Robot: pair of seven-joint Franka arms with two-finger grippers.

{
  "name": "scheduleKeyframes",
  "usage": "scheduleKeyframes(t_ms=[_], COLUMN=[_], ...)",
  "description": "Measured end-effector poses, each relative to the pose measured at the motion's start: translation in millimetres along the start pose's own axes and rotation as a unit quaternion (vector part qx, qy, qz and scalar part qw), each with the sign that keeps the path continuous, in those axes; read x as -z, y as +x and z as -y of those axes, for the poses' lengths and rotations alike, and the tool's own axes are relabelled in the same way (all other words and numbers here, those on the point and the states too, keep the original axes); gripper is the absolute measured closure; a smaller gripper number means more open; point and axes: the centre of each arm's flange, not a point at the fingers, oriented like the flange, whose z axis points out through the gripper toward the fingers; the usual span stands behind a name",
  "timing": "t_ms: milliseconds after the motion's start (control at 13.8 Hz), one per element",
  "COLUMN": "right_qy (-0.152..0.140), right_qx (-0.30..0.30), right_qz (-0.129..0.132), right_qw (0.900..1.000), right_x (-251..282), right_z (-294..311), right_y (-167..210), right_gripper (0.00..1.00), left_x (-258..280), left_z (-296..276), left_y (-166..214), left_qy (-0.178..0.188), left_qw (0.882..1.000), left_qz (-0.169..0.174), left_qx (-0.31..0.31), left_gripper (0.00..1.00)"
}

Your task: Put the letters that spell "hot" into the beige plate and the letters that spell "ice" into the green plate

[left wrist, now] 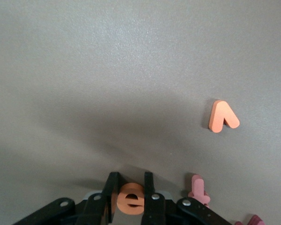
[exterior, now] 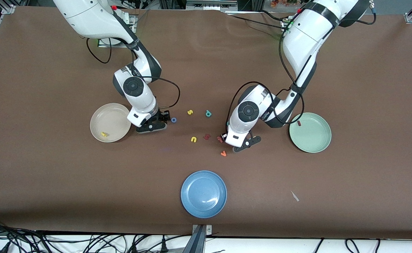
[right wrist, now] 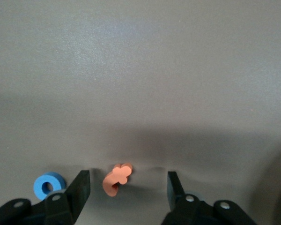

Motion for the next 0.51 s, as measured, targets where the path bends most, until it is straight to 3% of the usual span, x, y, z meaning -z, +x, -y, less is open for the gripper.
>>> scheduleKeyframes(t_ms=[290, 435, 507], right_qy=[0.002, 0.002, 0.002], right_qx=[-0.006, -0.007, -0.008], right_qz=[-0.002, -0.002, -0.002], right_qw=[1.000, 1.000, 1.000], right_x=[-3.3, -3.5, -3.7], right_z=[0.3, 0.3, 0.3], right_y=[-0.2, -0.2, -0.3], right_gripper=[0.34, 0.35, 0.40], left_x=[12.0, 45.5, 68.1], left_z=[13.7, 32.2, 44.6], left_y=[25.0, 51.6, 63.1], left_qy=[0.015, 0.035, 0.046], left_qw=[1.000, 0.999, 0.998], left_qz=[0.004, 0.013, 0.022], left_qx=[0.006, -0.010, -0.023], left_gripper=[0.77, 0.77, 0.77])
